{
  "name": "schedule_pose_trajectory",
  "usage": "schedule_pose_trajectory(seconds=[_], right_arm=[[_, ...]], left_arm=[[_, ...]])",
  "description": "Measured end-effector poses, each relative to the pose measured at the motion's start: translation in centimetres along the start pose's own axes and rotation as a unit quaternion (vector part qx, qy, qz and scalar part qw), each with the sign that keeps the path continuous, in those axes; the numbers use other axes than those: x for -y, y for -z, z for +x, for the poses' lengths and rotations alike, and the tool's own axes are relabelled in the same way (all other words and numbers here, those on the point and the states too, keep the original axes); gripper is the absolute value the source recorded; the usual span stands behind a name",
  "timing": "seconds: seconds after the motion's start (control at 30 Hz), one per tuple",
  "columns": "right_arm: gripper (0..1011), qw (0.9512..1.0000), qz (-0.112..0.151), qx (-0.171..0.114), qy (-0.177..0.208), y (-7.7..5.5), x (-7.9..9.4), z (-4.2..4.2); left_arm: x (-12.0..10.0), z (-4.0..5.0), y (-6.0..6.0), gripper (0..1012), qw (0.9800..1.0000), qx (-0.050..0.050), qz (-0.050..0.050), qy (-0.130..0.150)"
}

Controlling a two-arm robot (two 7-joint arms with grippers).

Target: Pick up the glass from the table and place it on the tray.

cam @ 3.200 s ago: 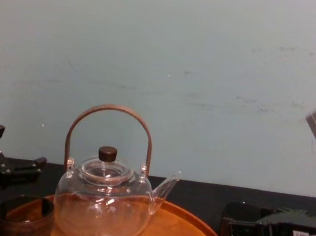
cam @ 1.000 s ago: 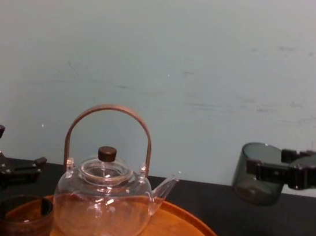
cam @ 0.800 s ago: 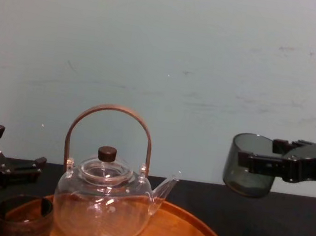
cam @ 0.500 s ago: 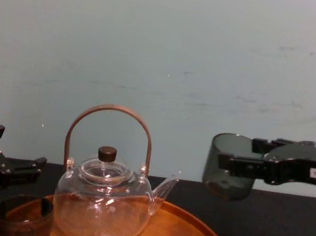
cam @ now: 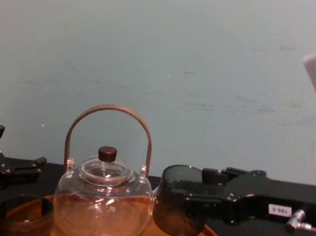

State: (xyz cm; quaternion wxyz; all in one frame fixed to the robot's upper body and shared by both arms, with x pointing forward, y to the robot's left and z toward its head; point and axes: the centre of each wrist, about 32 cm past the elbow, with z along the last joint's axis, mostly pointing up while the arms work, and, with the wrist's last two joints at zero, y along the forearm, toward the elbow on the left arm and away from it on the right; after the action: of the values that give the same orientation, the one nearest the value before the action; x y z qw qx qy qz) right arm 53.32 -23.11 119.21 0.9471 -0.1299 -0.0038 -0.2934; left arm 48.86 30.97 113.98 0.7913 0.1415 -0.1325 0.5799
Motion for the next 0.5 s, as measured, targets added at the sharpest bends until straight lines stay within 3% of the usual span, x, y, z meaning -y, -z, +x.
schedule_pose_trajectory(seconds=[0.5], right_arm=[[882, 0.9998, -0.013, -0.012, 0.002, 1.6, -0.8, 0.4]], left_arm=[[0.0, 0.0, 0.0, 1001, 1.0, 0.0, 0.0, 0.0]])
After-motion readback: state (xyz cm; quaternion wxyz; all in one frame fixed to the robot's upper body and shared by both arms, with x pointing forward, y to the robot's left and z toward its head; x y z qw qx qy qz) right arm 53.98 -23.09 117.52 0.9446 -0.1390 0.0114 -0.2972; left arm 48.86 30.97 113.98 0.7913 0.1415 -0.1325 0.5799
